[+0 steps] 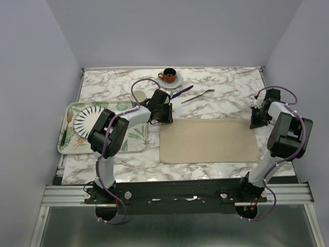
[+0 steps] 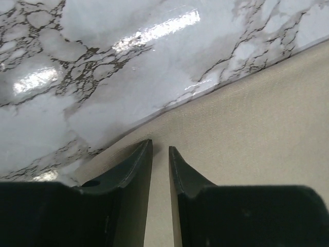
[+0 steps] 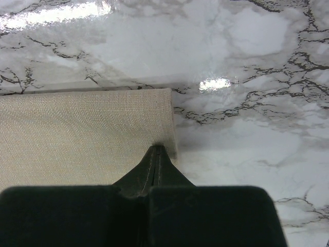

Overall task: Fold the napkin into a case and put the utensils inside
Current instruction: Smooth out the rectangle-folded napkin at the center of the board.

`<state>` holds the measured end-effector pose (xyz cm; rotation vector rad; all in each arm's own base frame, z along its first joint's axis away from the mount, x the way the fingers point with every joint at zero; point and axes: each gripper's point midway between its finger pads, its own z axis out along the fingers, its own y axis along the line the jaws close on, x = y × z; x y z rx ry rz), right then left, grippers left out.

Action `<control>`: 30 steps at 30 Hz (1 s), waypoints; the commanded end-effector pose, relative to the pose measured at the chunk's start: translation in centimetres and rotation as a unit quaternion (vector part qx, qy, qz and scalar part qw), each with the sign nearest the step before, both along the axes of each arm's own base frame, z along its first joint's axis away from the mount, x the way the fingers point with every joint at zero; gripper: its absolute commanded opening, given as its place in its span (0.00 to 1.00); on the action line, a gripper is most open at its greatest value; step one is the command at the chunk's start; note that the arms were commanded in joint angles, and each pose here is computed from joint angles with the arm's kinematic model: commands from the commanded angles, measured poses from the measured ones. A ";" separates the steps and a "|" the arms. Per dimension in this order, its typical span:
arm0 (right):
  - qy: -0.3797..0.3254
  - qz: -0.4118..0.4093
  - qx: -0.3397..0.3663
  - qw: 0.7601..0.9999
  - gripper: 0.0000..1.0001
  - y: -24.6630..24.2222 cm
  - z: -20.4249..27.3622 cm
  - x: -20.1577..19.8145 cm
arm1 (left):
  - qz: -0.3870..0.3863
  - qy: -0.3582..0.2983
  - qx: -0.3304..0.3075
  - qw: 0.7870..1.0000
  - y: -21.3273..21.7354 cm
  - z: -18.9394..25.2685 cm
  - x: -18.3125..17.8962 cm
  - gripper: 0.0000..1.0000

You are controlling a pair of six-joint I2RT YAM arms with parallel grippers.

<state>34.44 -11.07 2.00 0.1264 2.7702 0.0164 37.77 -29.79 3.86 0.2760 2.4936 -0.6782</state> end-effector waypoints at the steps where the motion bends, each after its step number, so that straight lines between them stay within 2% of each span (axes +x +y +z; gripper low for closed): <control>1: -0.006 0.000 -0.018 1.000 0.01 -0.7 0.0 0.7 | 0.016 -0.031 0.064 0.997 2.7 0.8 0.4 0.31; 7: -0.007 -0.001 -0.017 1.000 0.01 -0.6 0.0 0.7 | 0.014 -0.040 0.078 0.996 3.3 0.9 0.6 0.23; 12: -0.008 0.007 -0.002 1.000 0.01 0.1 0.3 0.6 | 0.021 -0.037 0.104 0.994 4.1 -0.5 0.7 0.11; 16: -0.036 0.039 0.036 0.998 0.01 2.3 2.8 0.8 | 0.005 -0.030 0.096 0.995 3.4 -0.6 0.4 0.09; 19: -0.068 0.067 0.050 0.994 0.01 4.1 5.4 1.1 | -0.015 -0.054 0.089 0.994 2.5 1.1 0.4 0.09; 24: -0.105 0.125 0.018 0.986 0.01 6.3 8.1 2.3 | -0.056 -0.128 0.102 0.985 0.8 5.2 0.5 0.08; 30: -0.093 0.157 -0.012 0.983 0.01 7.6 7.4 3.6 | -0.051 -0.142 0.153 0.977 2.0 5.7 1.4 0.04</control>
